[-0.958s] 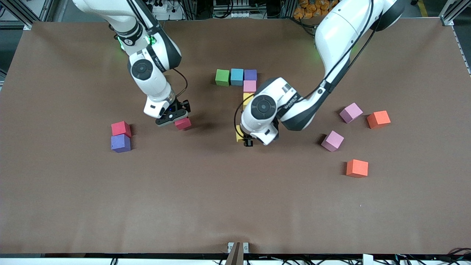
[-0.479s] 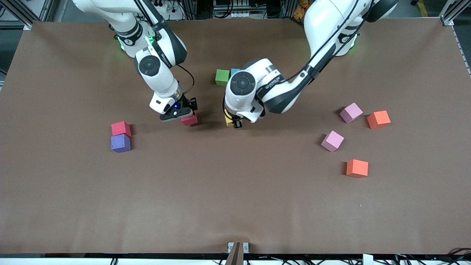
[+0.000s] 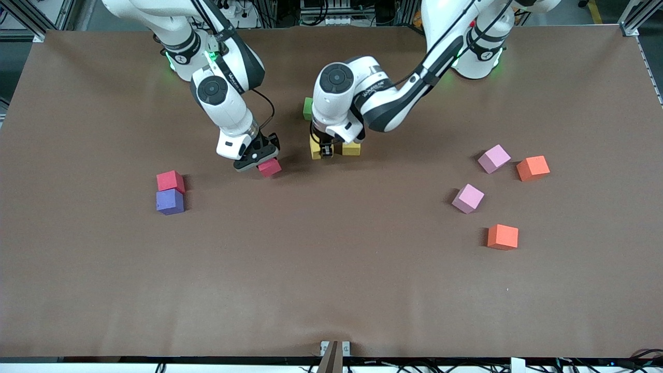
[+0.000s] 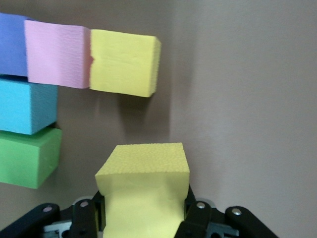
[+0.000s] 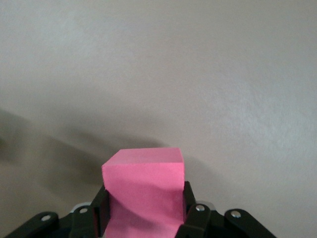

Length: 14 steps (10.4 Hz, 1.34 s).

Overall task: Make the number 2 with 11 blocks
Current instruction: 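Lower the yellow cube against the first yellow cube with the left gripper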

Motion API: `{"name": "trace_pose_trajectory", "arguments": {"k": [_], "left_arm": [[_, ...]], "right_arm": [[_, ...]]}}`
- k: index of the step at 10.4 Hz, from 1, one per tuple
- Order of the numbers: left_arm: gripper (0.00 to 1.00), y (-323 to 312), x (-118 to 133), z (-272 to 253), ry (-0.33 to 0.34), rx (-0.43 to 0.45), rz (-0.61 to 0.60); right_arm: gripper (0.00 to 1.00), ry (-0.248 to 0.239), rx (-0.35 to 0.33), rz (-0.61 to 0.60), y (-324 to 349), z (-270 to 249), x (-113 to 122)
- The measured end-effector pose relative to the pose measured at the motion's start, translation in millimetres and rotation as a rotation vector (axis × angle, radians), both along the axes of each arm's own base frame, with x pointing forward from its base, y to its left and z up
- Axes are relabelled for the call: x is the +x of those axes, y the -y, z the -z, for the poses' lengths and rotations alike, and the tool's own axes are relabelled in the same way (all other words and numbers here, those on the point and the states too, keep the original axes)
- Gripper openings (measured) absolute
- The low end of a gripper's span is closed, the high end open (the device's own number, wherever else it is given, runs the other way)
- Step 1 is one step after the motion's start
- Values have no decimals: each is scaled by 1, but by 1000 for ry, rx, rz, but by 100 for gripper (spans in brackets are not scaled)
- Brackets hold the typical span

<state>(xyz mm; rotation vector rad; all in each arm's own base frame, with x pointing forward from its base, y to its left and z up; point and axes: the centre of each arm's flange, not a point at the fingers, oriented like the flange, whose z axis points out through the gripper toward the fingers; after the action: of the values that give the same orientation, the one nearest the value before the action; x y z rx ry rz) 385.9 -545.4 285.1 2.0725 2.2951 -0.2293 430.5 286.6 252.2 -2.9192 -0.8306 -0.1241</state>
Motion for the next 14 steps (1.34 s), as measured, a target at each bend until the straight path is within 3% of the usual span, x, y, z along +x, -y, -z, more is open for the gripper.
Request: {"name": "trace_pose_trajectory", "arguments": {"k": [8,14], "left_arm": [[56,4,-19,49,7,6,49],[56,5,-40,68,5,43,104]], "right_arm": [[56,57,-24,-381,19,-6,19],[56,66,-26,-411,19,-8,21]]}}
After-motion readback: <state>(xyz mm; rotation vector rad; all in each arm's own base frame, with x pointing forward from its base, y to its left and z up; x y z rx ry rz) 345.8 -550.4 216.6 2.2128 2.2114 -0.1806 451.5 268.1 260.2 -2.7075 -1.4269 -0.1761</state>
